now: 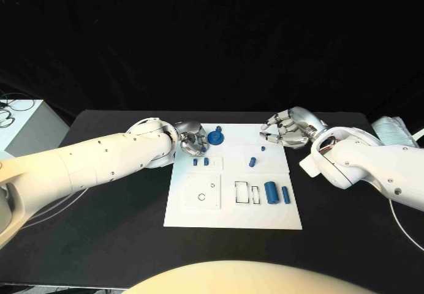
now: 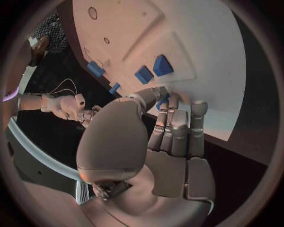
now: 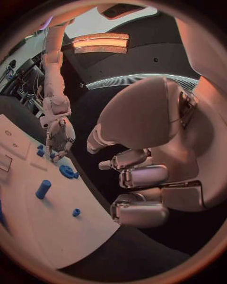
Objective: Assemble the parts on the task board
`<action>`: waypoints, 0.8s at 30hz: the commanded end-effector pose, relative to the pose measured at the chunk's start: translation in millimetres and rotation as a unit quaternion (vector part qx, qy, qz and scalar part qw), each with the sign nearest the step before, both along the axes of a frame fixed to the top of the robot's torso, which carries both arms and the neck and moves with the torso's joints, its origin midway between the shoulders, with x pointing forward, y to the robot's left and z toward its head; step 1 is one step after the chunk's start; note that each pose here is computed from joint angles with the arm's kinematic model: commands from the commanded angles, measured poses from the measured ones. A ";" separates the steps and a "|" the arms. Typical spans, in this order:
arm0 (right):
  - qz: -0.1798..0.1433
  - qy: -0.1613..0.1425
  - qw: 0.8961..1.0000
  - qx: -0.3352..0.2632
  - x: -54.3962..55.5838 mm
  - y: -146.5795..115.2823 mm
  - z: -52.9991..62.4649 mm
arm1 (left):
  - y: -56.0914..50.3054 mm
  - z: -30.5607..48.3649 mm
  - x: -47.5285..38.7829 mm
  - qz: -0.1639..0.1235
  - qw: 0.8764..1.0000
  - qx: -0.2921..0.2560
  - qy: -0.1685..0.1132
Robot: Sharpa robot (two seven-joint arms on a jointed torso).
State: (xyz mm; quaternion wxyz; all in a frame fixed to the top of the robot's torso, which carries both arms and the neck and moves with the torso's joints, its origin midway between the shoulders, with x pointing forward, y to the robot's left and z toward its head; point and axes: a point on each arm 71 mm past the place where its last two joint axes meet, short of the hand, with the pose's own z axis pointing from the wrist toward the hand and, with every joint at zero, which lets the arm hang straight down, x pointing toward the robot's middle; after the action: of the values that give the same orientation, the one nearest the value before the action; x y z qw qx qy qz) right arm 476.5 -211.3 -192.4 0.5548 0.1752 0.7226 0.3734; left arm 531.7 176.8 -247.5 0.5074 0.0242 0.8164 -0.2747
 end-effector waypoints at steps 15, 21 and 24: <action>0.006 -0.004 1.000 -0.001 -0.5 0.9 0.4 | 1.5 2.1 -0.3 0.006 1.000 -0.006 -0.012; 0.005 -0.003 1.000 -0.001 -0.2 0.3 0.1 | 4.6 1.6 0.5 0.011 1.000 -0.003 -0.011; 0.004 -0.002 1.000 -0.004 0.7 -1.1 -0.4 | 7.0 1.2 0.7 0.012 1.000 -0.001 -0.008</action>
State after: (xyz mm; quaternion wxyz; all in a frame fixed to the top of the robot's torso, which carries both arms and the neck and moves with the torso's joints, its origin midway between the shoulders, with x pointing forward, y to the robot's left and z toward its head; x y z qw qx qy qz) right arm 477.3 -212.5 -192.7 0.5556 0.1759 0.7225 0.3719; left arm 532.2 183.5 -246.7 0.5163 0.0171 0.8124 -0.2703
